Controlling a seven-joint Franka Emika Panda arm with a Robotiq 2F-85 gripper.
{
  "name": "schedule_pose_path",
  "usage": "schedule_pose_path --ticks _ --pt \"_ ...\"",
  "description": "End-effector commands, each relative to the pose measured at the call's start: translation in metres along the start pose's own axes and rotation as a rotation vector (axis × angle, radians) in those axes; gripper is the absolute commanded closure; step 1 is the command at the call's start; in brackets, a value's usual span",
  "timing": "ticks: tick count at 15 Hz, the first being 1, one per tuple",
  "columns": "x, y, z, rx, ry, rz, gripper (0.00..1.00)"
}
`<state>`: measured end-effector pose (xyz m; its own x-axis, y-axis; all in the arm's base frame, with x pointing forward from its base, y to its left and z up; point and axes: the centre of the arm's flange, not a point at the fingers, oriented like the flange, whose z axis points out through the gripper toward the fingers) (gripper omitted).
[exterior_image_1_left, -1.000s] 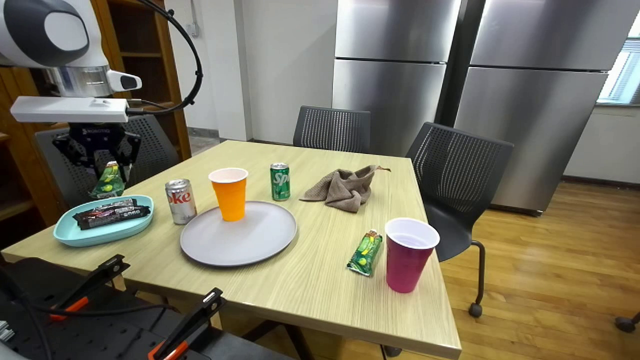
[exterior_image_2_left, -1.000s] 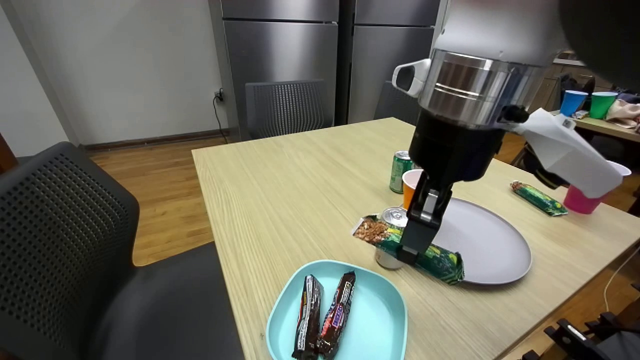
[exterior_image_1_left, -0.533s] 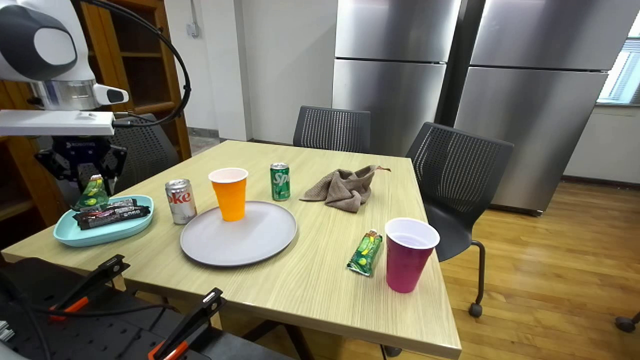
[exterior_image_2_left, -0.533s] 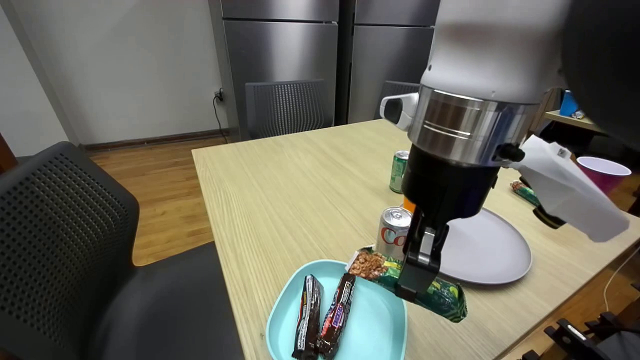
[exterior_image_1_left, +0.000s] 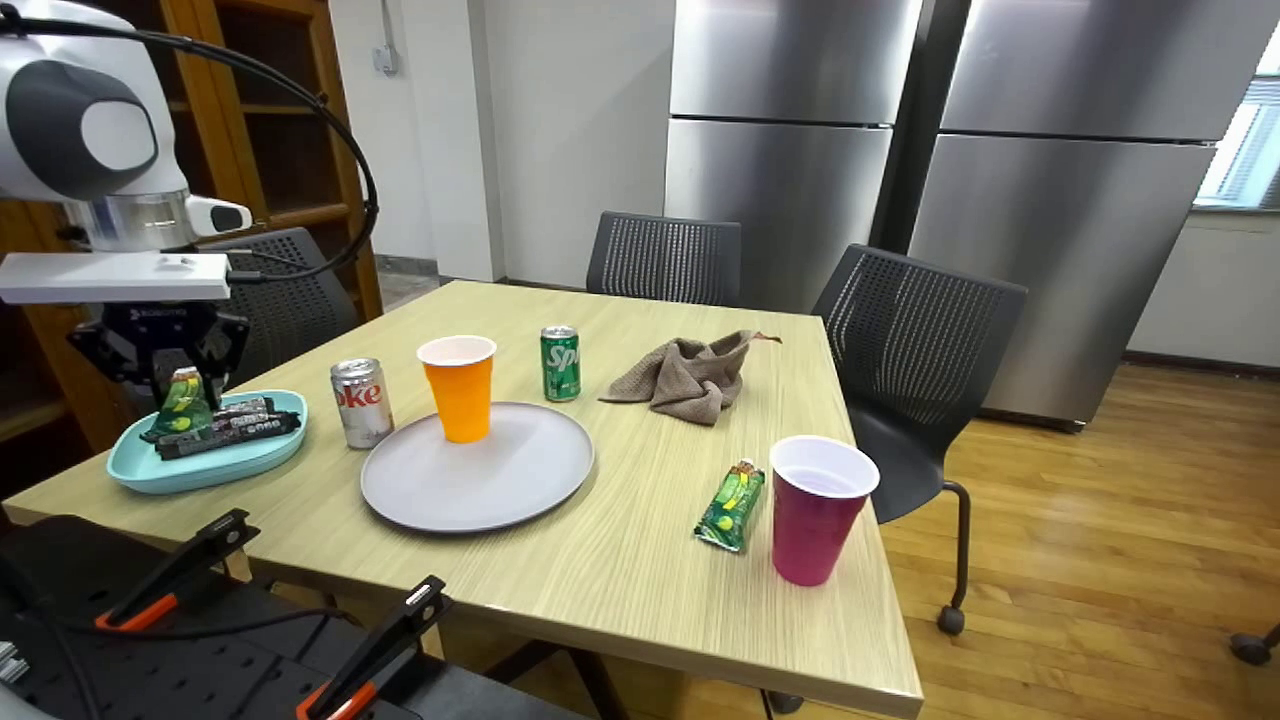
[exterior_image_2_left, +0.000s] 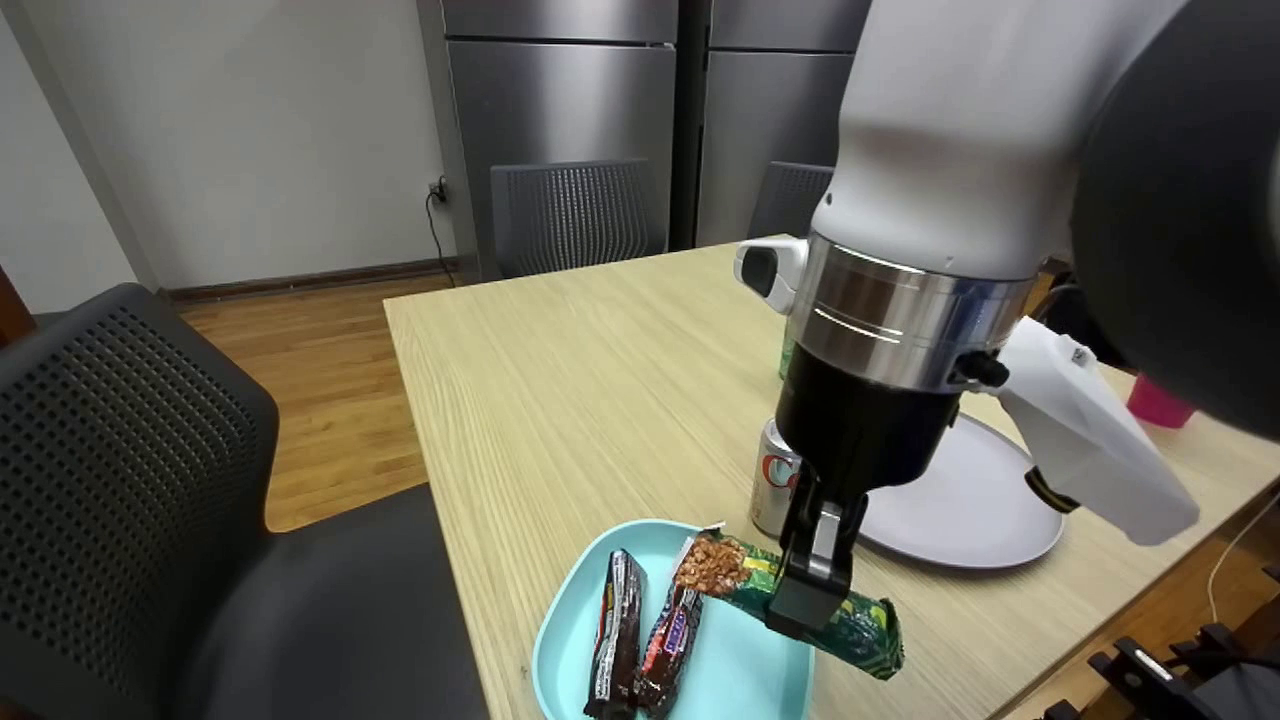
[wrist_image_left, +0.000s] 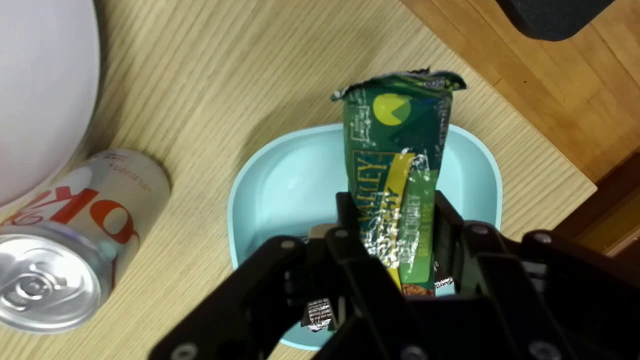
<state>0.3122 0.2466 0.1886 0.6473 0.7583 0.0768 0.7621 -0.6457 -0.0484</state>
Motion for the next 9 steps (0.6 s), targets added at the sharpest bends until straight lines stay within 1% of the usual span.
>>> schedule_pose_path --ticks 1,6,9 --pt "0.016 0.006 0.007 0.004 0.023 -0.022 0.87" --pt "0.026 0.02 0.017 -0.017 0.038 -0.05 0.87" --pt "0.03 0.028 0.02 -0.013 0.039 -0.066 0.87"
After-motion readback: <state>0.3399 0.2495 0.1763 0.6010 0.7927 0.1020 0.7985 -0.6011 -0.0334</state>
